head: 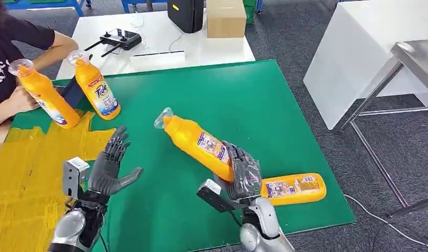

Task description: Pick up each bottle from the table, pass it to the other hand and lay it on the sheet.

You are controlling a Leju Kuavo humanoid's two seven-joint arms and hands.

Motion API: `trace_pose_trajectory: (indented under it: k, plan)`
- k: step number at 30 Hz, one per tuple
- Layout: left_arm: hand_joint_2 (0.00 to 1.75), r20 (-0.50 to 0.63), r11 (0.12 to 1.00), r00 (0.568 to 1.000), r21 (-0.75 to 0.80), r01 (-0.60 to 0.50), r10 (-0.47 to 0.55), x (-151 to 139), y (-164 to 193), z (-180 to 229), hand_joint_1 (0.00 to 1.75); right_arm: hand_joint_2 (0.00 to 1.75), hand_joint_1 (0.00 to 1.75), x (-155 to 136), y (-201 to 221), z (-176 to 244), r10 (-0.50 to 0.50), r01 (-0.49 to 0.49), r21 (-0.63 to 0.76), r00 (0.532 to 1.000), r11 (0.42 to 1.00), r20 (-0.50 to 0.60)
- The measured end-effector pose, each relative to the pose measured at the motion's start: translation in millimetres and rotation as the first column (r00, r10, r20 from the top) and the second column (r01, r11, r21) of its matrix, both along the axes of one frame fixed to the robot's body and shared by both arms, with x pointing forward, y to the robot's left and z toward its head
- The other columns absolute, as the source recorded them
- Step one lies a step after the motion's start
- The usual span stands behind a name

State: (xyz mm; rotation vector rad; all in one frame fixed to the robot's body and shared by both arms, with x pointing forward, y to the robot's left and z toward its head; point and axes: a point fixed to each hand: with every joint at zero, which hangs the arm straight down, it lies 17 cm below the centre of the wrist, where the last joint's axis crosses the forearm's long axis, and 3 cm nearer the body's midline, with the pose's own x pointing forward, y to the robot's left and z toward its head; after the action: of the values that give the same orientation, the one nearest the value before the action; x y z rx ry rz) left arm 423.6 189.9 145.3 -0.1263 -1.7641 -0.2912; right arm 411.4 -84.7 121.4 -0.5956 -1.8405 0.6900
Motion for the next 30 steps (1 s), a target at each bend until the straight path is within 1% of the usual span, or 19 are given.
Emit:
trace_pose_trajectory:
  k: [2,5,11,13,16,21,25,30]
  plan:
    - [1.75,-0.006,0.999,0.999,0.006,0.044,-0.044,-4,-13,-1,0.0,1.75,1.75,-1,-4,11,-0.011,0.01,0.06,1.0,0.998,0.024]
    - [1.75,-0.002,0.996,0.996,0.013,0.087,-0.087,-6,-27,1,0.0,1.75,1.75,-1,-6,15,-0.008,0.007,0.147,1.0,0.989,0.006]
    - [1.75,0.017,0.988,0.988,0.01,0.151,-0.151,-5,-49,12,0.0,1.75,1.75,-1,4,17,0.037,-0.031,0.229,0.999,0.973,-0.021]
    - [1.75,0.028,0.988,0.988,0.012,0.152,-0.152,-2,-53,17,0.0,1.75,1.75,-1,14,18,0.069,-0.06,0.227,0.997,0.972,-0.031]
    - [1.75,0.043,0.985,0.985,-0.029,0.169,-0.167,3,-56,29,0.0,1.75,1.75,-5,43,26,0.136,-0.129,0.202,0.991,0.971,-0.021]
    - [1.75,0.058,0.973,0.977,-0.1,0.21,-0.205,6,-60,44,0.0,1.75,1.75,-10,80,38,0.213,-0.209,0.181,0.977,0.961,-0.003]
    - [1.75,0.062,0.96,0.972,-0.159,0.232,-0.225,8,-61,52,0.0,1.75,1.75,-20,108,32,0.282,-0.275,0.158,0.959,0.948,-0.021]
    - [1.75,0.064,0.958,0.972,-0.168,0.234,-0.226,10,-59,55,0.0,1.75,1.75,-23,121,25,0.317,-0.309,0.145,0.948,0.94,-0.035]
